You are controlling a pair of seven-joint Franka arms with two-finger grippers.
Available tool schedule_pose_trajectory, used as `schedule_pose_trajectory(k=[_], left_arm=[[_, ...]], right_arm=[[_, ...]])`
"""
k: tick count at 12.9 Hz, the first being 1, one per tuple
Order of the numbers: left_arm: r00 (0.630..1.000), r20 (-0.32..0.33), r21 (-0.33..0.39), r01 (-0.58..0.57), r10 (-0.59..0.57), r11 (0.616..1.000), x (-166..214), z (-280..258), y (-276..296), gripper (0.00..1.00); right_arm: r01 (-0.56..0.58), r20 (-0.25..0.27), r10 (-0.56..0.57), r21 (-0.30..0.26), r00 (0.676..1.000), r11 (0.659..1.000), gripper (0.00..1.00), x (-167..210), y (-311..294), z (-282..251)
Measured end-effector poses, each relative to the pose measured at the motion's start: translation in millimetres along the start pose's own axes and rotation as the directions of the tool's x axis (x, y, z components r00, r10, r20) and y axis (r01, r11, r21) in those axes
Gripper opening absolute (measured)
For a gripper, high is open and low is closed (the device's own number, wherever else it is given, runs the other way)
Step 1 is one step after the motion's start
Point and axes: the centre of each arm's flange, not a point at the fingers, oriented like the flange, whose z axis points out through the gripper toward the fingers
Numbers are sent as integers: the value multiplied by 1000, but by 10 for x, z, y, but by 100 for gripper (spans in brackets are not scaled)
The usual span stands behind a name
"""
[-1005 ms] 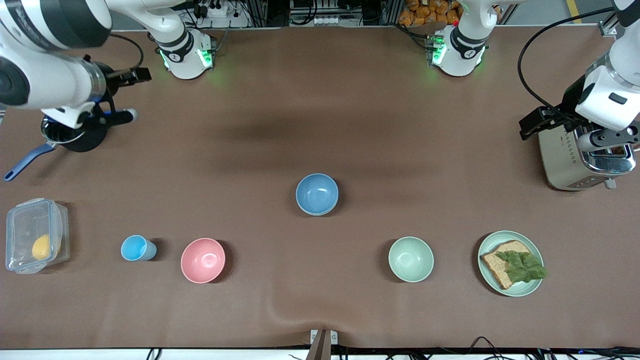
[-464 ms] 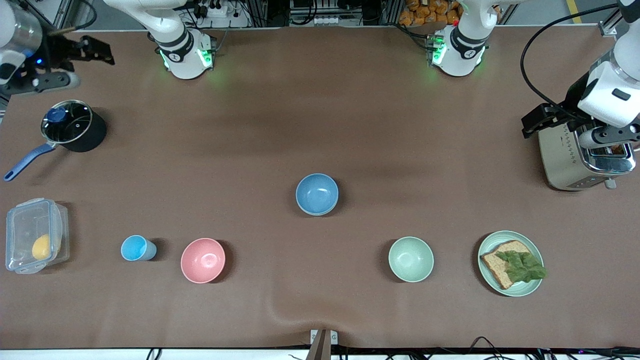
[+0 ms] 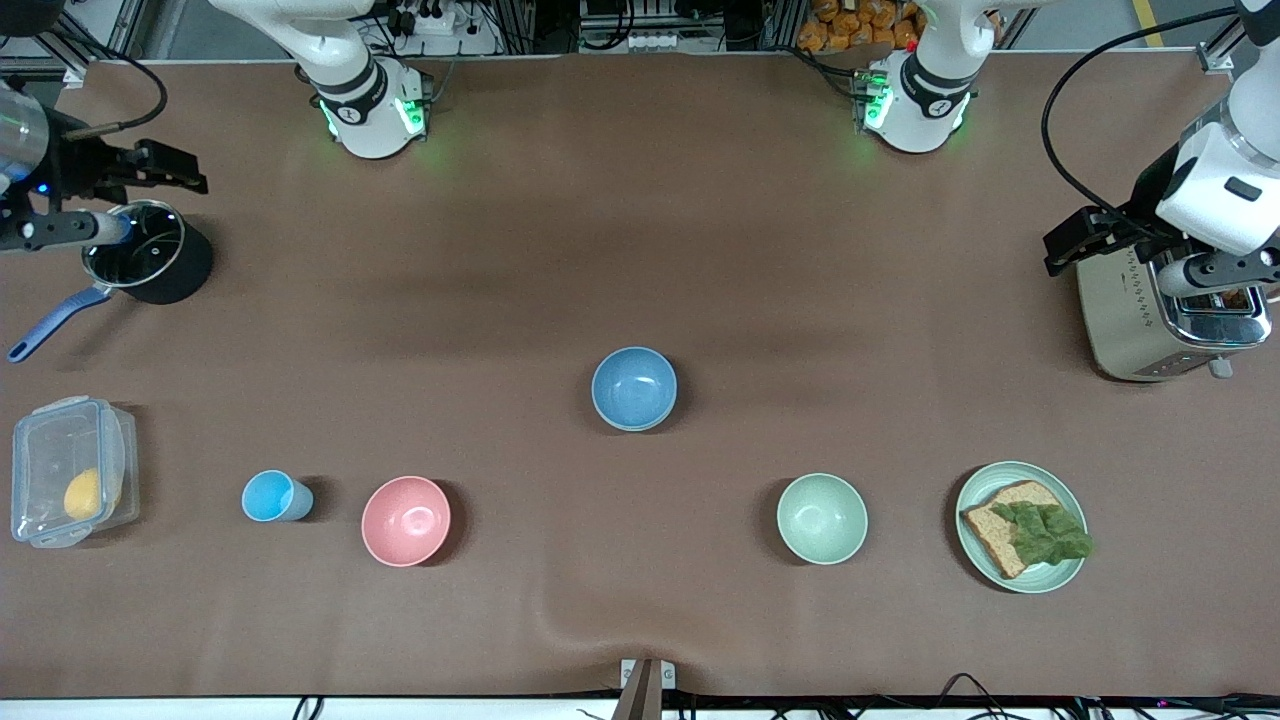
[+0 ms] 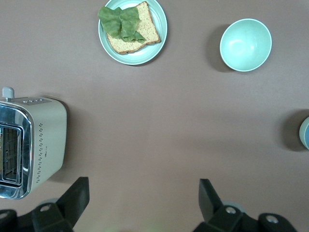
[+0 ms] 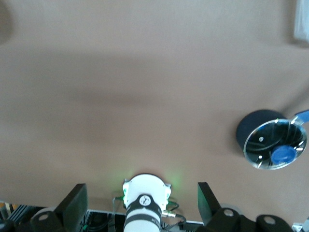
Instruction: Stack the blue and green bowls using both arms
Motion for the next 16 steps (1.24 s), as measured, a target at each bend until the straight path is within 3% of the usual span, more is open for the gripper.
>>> schedule_pose_trajectory(k=[10,16], left_arm=[[1000,0,0,-3,3,1000,-5,0,15,100],[1000,0,0,0,0,1000,-1,0,0,100]], right_arm=[[10,-100,-12,-16,995,1000,100,173,-39,-193],[1,-113,-3,-15,994,1000,100,169,10,-223]])
